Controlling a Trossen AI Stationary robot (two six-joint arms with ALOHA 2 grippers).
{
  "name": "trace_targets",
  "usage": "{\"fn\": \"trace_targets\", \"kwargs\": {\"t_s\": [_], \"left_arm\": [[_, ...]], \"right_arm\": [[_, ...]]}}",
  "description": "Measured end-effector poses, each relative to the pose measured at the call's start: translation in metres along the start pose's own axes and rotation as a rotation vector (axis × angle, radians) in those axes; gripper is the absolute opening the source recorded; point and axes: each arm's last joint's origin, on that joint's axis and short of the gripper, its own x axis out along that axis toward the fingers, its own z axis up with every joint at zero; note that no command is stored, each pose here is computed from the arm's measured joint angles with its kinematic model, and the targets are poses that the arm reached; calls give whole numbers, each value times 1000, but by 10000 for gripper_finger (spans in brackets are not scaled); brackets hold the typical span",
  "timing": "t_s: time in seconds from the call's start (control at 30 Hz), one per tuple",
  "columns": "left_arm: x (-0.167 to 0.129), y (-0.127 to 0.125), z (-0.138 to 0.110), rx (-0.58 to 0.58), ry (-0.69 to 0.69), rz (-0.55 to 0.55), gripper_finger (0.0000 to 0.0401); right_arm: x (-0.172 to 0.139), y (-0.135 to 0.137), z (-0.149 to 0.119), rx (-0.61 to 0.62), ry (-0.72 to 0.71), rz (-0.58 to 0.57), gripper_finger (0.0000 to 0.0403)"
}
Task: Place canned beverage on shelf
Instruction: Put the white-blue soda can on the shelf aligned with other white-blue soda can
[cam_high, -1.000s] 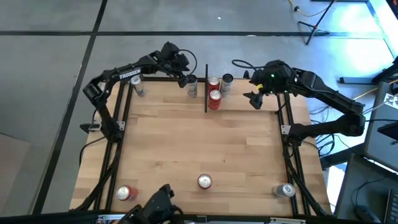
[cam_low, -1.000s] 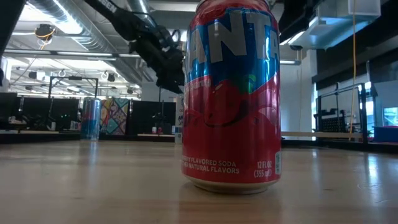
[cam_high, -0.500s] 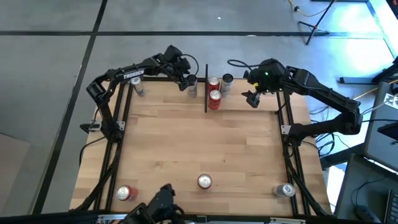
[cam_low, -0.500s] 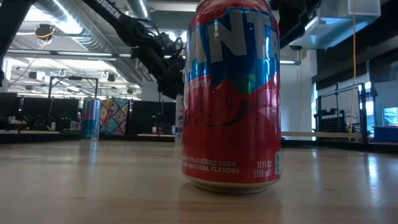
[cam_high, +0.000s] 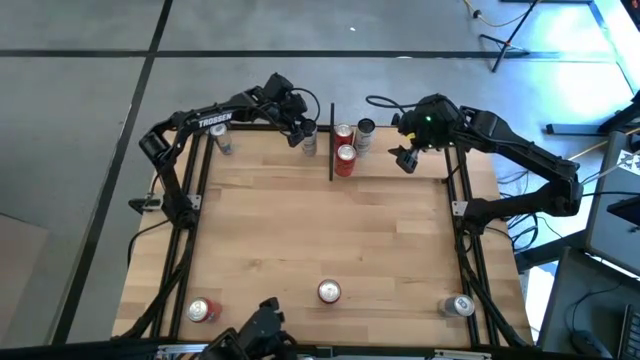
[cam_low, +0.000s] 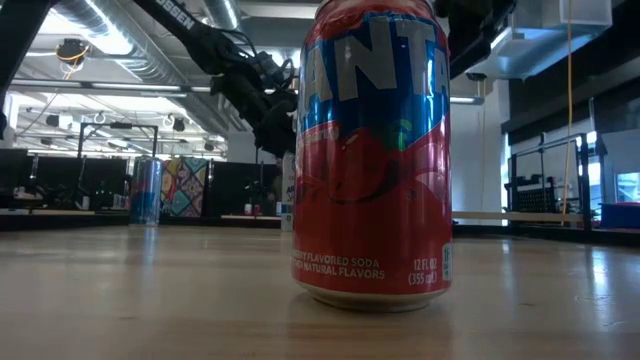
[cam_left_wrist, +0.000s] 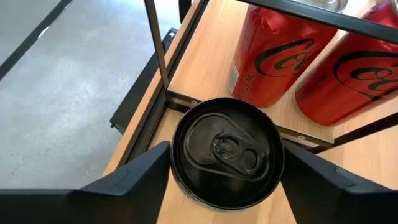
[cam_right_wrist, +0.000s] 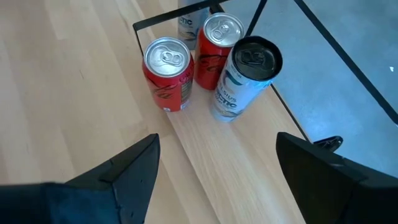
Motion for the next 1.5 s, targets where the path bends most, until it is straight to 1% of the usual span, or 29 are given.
{"fn": "trace_targets", "kwargs": {"t_s": [0.13,0.23,0.3,0.37,0.43,0.53,0.67,0.73,0.83,0.93,1.0,1.07,1.23,1.4,1.5], "left_arm": [[1,-6,2,-13,0,2,226],[-8,-14,4,-41,7,-8,216],[-21,-23,10,-46,-10,-4,216],[-41,-31,19,-45,-62,3,216],[-63,-43,27,-53,-107,-13,216],[-91,-65,35,-67,-161,-49,216],[-125,-99,45,-65,-258,-119,216],[-137,-119,51,-50,-280,-138,216],[-151,-148,64,-21,-299,-146,216],[-163,-173,80,-1,-328,-165,216],[-166,-185,86,-1,-317,-169,216],[-163,-195,91,-3,-310,-180,216],[-156,-212,98,-19,-305,-218,216],[-147,-223,98,-16,-280,-238,216],[-146,-226,97,-15,-281,-238,216]], "right_arm": [[0,1,0,10,-2,33,308],[0,1,0,11,-2,35,308],[0,2,0,10,-4,55,308],[0,2,0,5,-8,75,308],[0,2,1,-7,-16,87,308],[0,3,4,-13,-50,103,308],[-1,3,15,-18,-161,143,308],[-3,4,20,-24,-222,174,308],[-2,7,30,-45,-315,259,308],[0,17,39,-87,-390,365,308],[3,27,45,-120,-425,429,308],[6,38,49,-146,-454,470,308],[20,65,57,-174,-460,551,308],[35,87,62,-178,-459,551,323],[42,98,62,-189,-450,569,332]]}}
